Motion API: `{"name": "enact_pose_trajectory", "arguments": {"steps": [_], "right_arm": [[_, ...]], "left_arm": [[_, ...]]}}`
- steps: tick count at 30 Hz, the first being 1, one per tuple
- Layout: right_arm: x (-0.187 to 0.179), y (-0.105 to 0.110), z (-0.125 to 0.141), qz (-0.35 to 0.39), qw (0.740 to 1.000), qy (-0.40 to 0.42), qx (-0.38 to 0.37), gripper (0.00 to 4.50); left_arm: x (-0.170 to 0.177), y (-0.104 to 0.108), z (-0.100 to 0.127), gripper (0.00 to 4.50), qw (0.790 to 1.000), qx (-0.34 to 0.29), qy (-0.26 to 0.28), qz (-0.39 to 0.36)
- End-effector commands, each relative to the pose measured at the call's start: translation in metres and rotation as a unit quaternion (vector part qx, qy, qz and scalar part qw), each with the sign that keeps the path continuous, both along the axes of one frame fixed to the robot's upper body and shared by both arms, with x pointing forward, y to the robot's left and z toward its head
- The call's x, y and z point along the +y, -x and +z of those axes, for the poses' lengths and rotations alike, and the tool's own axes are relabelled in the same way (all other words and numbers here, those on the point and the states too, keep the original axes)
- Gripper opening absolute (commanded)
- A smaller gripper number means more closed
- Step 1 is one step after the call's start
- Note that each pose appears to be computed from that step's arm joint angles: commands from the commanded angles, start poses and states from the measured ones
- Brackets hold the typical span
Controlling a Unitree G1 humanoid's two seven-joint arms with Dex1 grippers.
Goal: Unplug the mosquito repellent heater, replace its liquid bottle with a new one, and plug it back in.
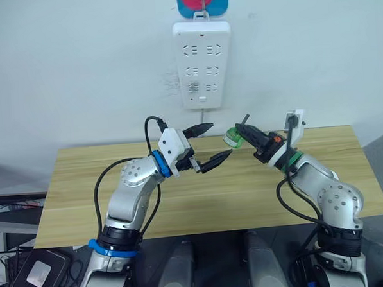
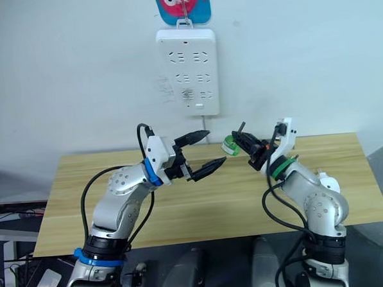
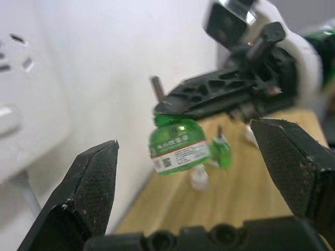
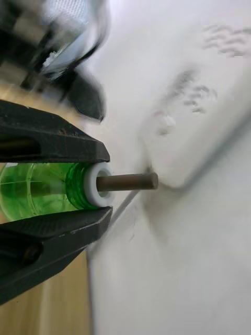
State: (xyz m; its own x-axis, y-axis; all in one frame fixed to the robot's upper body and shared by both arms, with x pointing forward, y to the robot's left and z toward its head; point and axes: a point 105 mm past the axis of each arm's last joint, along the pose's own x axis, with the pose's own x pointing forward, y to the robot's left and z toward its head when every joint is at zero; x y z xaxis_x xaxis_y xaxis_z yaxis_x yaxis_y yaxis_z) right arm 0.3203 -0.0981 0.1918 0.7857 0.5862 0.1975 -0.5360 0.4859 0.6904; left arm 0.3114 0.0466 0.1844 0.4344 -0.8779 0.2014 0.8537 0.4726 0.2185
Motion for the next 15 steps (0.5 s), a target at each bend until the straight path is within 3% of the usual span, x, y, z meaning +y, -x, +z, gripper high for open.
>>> {"name": "enact_pose_trajectory", "arguments": {"steps": [1,15], "right_arm": [[0.004,0.012,0.030,0.027,0.996,-0.083,-0.003,0.85],[0.013,0.023,0.042,0.060,0.992,-0.111,0.030,0.85]], "left_arm": [[-0.011,0.008,0.011,4.50,0.999,-0.027,0.032,0.019],[-0.024,0.002,0.025,4.50,0.992,-0.070,0.079,0.075]]}}
